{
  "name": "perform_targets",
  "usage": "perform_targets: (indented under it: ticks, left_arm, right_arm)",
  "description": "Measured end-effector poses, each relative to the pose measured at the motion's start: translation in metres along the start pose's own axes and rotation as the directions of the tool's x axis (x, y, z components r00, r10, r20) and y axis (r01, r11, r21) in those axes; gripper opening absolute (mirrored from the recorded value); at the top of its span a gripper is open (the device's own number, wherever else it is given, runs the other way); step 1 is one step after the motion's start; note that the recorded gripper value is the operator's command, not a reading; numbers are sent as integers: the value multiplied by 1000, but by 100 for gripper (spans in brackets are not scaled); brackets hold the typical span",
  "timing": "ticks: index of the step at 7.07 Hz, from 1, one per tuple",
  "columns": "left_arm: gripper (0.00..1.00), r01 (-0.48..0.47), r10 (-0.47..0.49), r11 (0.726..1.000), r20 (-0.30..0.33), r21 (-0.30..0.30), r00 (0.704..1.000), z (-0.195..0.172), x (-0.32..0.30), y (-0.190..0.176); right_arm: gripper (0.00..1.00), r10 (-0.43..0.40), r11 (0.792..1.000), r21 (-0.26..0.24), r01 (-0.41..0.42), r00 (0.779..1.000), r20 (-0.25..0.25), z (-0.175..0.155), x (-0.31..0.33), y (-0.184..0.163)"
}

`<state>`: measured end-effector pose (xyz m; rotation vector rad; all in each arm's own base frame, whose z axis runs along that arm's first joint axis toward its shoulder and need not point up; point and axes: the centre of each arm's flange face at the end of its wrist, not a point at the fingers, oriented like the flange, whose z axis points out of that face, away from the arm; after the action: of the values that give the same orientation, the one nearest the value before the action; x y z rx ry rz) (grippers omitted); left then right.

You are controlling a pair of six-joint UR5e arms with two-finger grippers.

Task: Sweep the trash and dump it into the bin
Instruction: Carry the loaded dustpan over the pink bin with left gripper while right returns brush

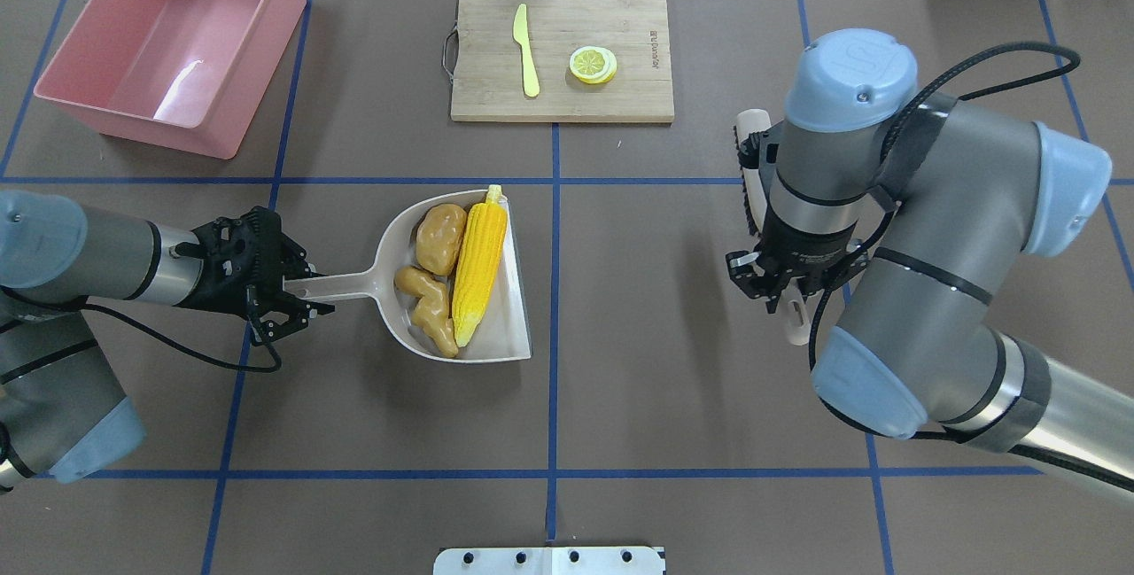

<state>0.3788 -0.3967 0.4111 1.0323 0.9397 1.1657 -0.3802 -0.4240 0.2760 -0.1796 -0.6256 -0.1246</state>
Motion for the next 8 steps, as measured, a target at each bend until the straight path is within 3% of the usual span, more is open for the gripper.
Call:
perform_targets:
  ticks: [1, 3, 5, 6, 8]
  left_arm:
    - [0, -4, 4, 1000, 20, 12, 1000, -20, 0, 7]
    - [0, 45, -44, 999, 127, -3, 991, -90, -23, 47]
    - [0, 199, -190, 980, 236, -17, 953, -183, -52, 109]
    - [0, 318, -306, 948, 272, 2, 912, -227, -58, 140]
    - [0, 526, -506, 850, 323, 29, 800, -297, -63, 199]
  right_arm:
    - [0, -12, 1000, 2, 12, 1000, -8, -4, 24, -2]
    - [0, -39, 999, -24, 38, 999, -37, 10, 65, 5]
    - [0, -79, 995, -58, 76, 995, -64, 27, 116, 15]
    - [0, -104, 992, -77, 100, 993, -56, 34, 152, 21]
    - [0, -134, 987, -97, 132, 991, -11, 54, 234, 36]
